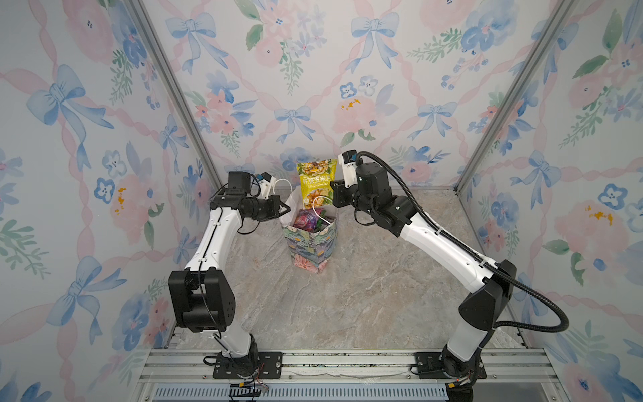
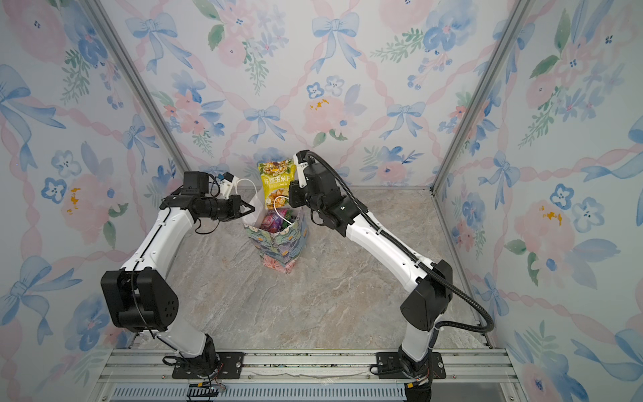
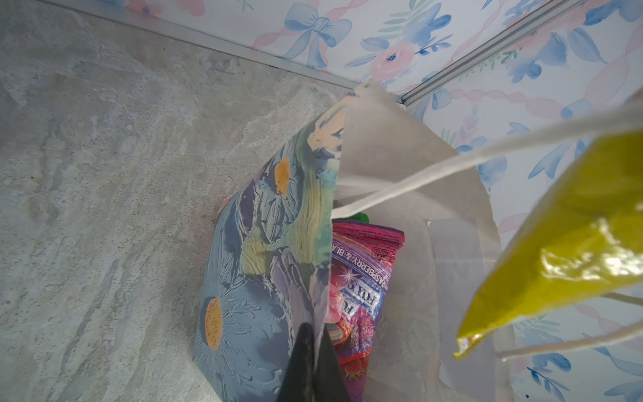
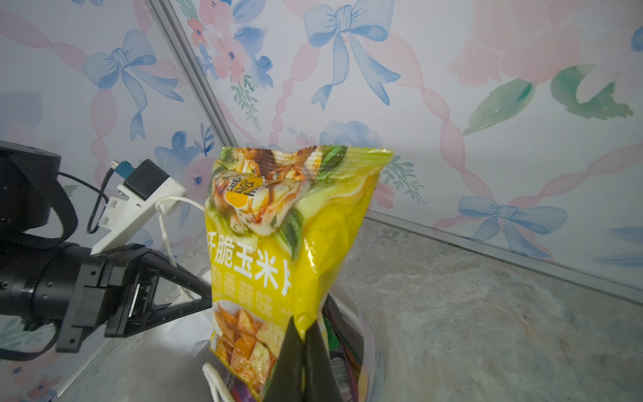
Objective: Place the snacks into the paper bag
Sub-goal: 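Lift the yellow packet with the right gripper and carry it over the bag, then lower the yellow packet into the bag and open the right gripper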
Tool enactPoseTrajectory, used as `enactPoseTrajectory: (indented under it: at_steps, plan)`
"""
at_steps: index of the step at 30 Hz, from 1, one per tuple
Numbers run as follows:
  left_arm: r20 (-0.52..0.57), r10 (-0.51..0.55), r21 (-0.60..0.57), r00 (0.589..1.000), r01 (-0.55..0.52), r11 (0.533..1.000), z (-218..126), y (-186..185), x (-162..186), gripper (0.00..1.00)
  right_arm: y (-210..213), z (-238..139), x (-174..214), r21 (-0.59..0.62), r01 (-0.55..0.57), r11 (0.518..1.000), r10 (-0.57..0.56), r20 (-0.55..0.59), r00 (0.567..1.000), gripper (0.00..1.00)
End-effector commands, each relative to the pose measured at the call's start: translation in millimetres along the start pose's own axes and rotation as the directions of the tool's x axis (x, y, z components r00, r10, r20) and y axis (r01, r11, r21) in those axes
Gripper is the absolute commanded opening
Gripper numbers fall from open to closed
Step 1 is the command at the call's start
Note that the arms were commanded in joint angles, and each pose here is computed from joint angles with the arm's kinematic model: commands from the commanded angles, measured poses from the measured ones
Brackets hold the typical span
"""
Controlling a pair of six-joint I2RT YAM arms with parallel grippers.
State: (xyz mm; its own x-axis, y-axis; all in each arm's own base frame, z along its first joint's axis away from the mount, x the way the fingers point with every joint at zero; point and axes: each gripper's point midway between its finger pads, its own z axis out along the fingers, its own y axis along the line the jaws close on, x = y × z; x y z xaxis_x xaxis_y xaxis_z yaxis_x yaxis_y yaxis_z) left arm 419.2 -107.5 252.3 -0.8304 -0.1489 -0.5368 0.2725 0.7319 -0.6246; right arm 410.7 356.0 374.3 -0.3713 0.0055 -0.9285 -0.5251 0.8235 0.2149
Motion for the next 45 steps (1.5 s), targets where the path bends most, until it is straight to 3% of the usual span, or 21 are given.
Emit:
enactPoseTrajectory:
  at_steps: [1, 6, 23, 45]
  plan:
    - [0.025, 0.023, 0.019, 0.999, -0.023, 1.0, -1.8, -4.7, -5.1, 0.0, 11.4, -23.0, -18.1, -0.057, -0.036, 0.998, 0.039, 0.05, 0.998, 0.0]
    - [0.027, 0.026, 0.021, 0.999, -0.026, 0.999, -2.7, -5.7, -5.5, 0.0, 9.6, -25.5, -15.4, -0.049, -0.023, 0.999, 0.025, 0.046, 0.999, 0.0]
    - [0.033, 0.032, 0.024, 0.999, -0.032, 0.999, -4.8, -8.2, -6.6, 0.0, 14.5, 34.5, -5.1, -0.035, 0.013, 0.999, -0.014, -0.019, 1.0, 0.0]
    - [0.031, 0.03, 0.021, 0.999, -0.03, 0.999, -4.0, -7.1, -6.3, 0.0, 11.5, 18.5, 42.3, -0.062, -0.033, 0.998, 0.025, -0.127, 0.992, 0.0]
